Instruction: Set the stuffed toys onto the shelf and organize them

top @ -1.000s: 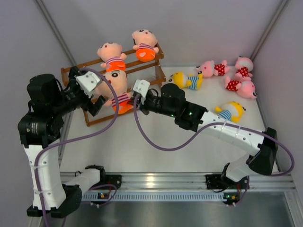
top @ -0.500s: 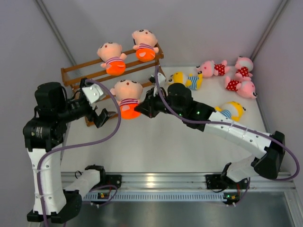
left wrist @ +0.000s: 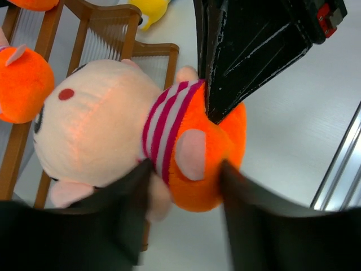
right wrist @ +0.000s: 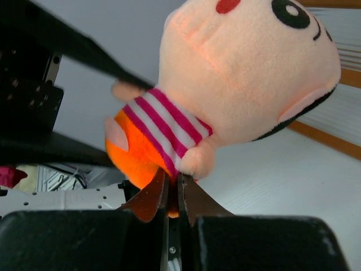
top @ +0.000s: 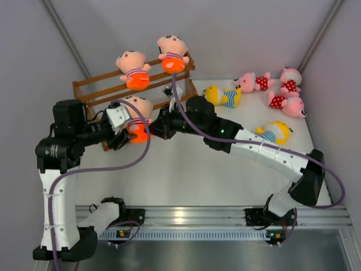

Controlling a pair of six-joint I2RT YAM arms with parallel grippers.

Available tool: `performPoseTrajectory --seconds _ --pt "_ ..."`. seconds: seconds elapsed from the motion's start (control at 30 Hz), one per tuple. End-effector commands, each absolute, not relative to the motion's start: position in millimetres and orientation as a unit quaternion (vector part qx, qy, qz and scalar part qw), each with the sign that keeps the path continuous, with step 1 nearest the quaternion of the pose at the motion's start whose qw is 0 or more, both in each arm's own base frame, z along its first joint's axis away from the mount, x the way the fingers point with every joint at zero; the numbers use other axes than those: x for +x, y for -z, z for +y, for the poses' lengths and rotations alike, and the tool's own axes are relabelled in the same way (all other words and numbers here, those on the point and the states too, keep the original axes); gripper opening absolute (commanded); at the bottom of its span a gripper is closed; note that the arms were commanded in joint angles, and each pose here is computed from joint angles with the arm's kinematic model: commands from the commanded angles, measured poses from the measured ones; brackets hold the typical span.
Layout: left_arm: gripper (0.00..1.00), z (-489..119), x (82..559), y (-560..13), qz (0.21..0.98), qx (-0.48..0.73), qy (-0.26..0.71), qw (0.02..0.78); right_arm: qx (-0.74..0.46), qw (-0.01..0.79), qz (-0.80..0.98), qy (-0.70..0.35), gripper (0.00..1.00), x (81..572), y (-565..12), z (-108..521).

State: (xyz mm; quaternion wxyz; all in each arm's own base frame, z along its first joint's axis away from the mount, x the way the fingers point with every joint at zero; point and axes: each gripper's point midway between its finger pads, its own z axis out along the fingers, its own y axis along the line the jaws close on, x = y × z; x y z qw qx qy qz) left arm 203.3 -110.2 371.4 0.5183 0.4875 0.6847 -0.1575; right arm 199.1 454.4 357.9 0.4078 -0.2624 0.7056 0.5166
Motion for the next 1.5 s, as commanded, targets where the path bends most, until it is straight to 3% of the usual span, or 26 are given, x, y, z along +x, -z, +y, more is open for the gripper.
performPoseTrajectory --seconds 0.0,0.07,0.1,0.2,0.3,0.33,0.43,0.67,1.1,1.23,1.47 --pt "0.41 -111.1 204.5 -370.8 0.667 0.508 0.148 0.525 -0.289 0.422 0.624 -0.591 0.0 167.2 -419.3 467.0" --pt "0.2 -108.4 205.6 -367.7 0.673 0.505 0.142 0.522 -0.289 0.431 0.62 -0.588 0.0 168.9 -423.1 465.1" --pt "0.0 -108.0 206.5 -367.4 0.674 0.504 0.14 0.521 -0.291 0.436 0.619 -0.585 0.0 169.6 -424.1 465.1" --pt "0.0 -102.0 210.9 -372.7 0.682 0.496 0.122 0.523 -0.301 0.44 0.62 -0.576 0.0 170.9 -421.0 465.4" --pt "0.0 -74.8 226.3 -397.5 0.694 0.469 0.027 0.545 -0.313 0.445 0.635 -0.548 0.42 176.4 -409.9 459.6" --pt "0.0 -63.9 231.6 -407.0 0.697 0.457 -0.009 0.553 -0.316 0.451 0.633 -0.545 0.62 176.2 -413.7 453.5" --pt "0.0 -33.8 244.0 -441.3 0.695 0.425 -0.105 0.57 -0.32 0.471 0.63 -0.529 0.76 178.5 -416.2 434.0" --pt "0.0 -11.7 267.8 -487.2 0.671 0.416 -0.193 0.583 -0.309 0.5 0.642 -0.493 0.82 189.6 -398.6 391.8" --pt "0.0 -18.2 364.3 -459.6 0.701 0.431 -0.141 0.551 -0.355 0.528 0.615 -0.466 0.82 204.1 -393.4 370.2" --pt "0.0 16.4 375.3 -452.8 0.719 0.407 -0.144 0.545 -0.364 0.527 0.609 -0.467 0.82 204.7 -388.4 368.9" --pt "0.0 18.2 388.0 -435.5 0.724 0.418 -0.123 0.534 -0.371 0.524 0.605 -0.471 0.82 207.8 -382.4 368.2"
